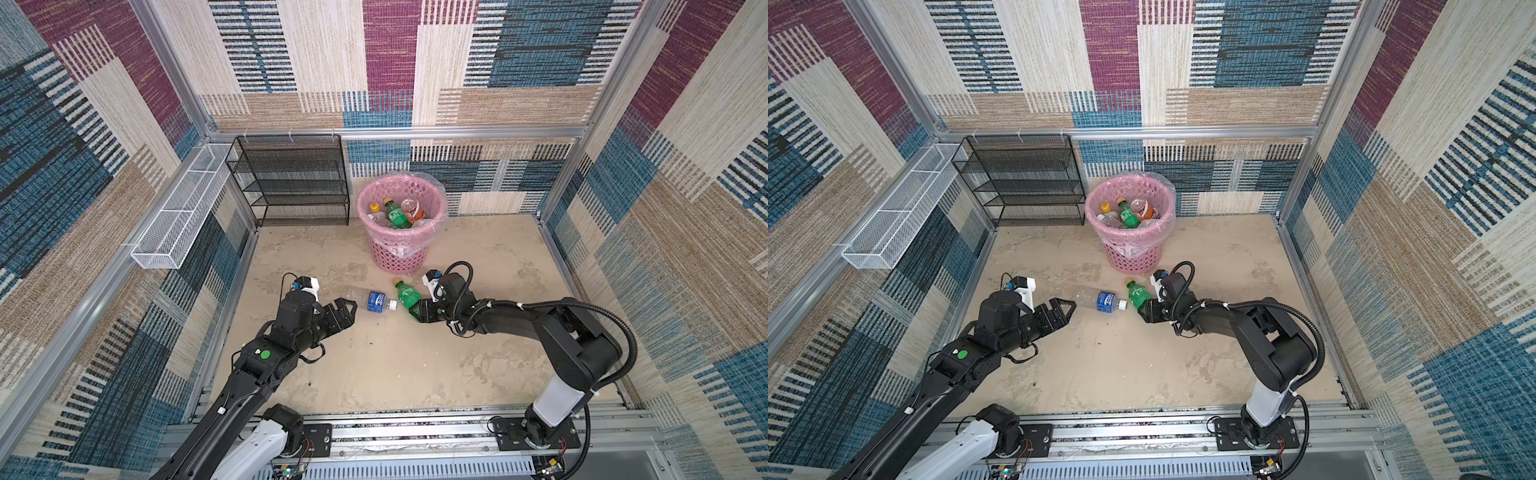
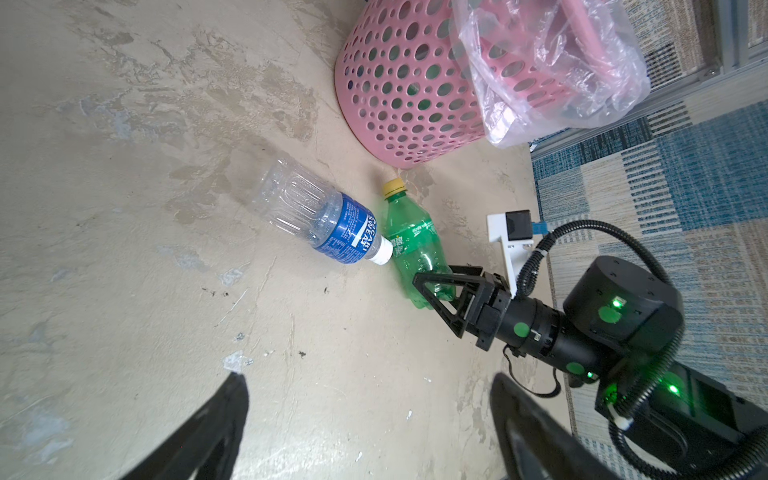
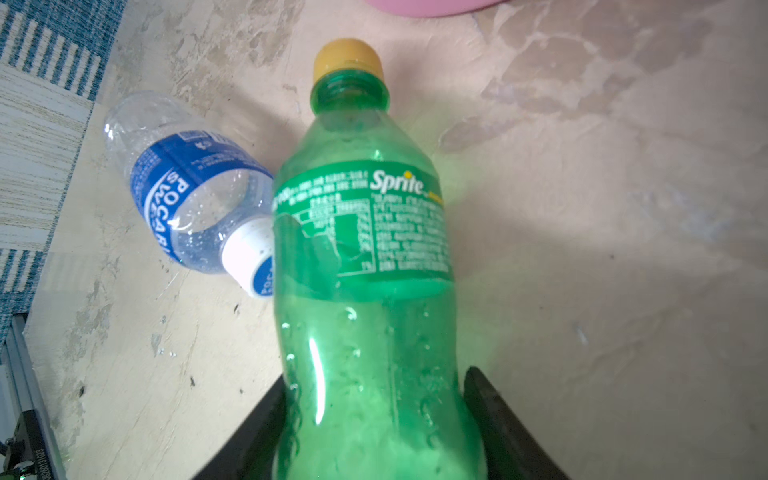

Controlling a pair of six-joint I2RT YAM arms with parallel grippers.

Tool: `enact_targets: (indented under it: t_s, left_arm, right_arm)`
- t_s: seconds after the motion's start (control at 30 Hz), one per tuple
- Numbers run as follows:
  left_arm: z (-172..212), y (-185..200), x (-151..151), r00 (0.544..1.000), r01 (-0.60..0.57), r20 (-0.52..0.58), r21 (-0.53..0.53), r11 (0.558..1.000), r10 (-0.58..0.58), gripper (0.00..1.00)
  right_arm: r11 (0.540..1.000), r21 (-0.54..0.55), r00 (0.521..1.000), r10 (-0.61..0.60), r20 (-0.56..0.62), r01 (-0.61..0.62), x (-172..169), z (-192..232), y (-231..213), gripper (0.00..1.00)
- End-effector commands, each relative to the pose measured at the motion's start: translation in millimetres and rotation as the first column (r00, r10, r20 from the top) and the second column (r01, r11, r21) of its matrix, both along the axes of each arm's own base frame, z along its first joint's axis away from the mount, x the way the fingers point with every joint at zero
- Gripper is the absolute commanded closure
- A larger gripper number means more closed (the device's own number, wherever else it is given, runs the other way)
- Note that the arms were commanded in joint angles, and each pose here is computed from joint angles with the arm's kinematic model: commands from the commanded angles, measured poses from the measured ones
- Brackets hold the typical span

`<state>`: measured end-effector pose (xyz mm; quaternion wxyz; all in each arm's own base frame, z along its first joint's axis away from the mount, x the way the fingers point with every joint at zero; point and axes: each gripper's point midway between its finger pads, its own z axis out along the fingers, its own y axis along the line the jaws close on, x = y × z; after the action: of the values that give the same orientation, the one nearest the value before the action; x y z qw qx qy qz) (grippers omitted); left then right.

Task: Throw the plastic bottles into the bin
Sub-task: 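Close the right gripper around the middle of the Sprite bottle, then lift the Sprite bottle with the right gripper and drop it into the bin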

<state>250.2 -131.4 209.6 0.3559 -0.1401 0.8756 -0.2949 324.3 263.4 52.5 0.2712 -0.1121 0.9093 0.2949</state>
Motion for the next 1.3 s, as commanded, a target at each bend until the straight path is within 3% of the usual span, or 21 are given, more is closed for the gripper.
enact_targets:
  t_s: [0.0,0.43,0.7,0.8,0.93,1.03,1.1,1.2,1.27]
  left_arm:
    - [-2,0,3,1.000,-0.010,-0.003,0.000,1.000,0.010,0.08]
    - [-8,-13,18,1.000,0.010,-0.022,-0.029,1.000,-0.010,0.08]
    - [-9,-20,23,0.999,0.021,-0.023,-0.051,0.999,-0.022,0.09]
    - [-7,-20,24,1.000,0.020,-0.019,-0.057,0.998,-0.021,0.09]
    - [0,-22,25,1.000,0.020,-0.008,-0.074,0.997,-0.020,0.09]
    - [10,-23,25,1.000,0.026,0.000,-0.085,0.996,-0.026,0.09]
    - [19,-21,23,1.000,0.028,0.013,-0.074,0.997,-0.027,0.08]
    - [25,-13,19,0.999,0.006,0.042,-0.056,0.998,-0.003,0.06]
    - [24,-9,17,0.999,-0.003,0.044,-0.047,0.999,0.005,0.06]
  right_arm:
    - [0.999,0.031,0.999,-0.042,0.032,0.041,-4,13,-8,0.43]
    - [0.989,0.082,0.976,-0.134,0.171,0.121,-30,87,-44,0.42]
    - [0.984,0.140,0.911,-0.156,0.383,0.109,-27,198,-53,0.43]
    - [0.981,0.168,0.873,-0.164,0.459,0.096,-9,247,-47,0.41]
    - [0.976,0.204,0.791,-0.186,0.584,0.078,59,349,-23,0.35]
    - [0.967,0.246,0.719,-0.222,0.658,0.074,97,431,-10,0.11]
    - [0.961,0.262,0.692,-0.248,0.678,0.088,99,458,-14,0.01]
    - [0.948,0.293,0.643,-0.302,0.703,0.124,78,473,-36,0.01]
    - [0.942,0.304,0.640,-0.321,0.698,0.141,61,466,-49,0.01]
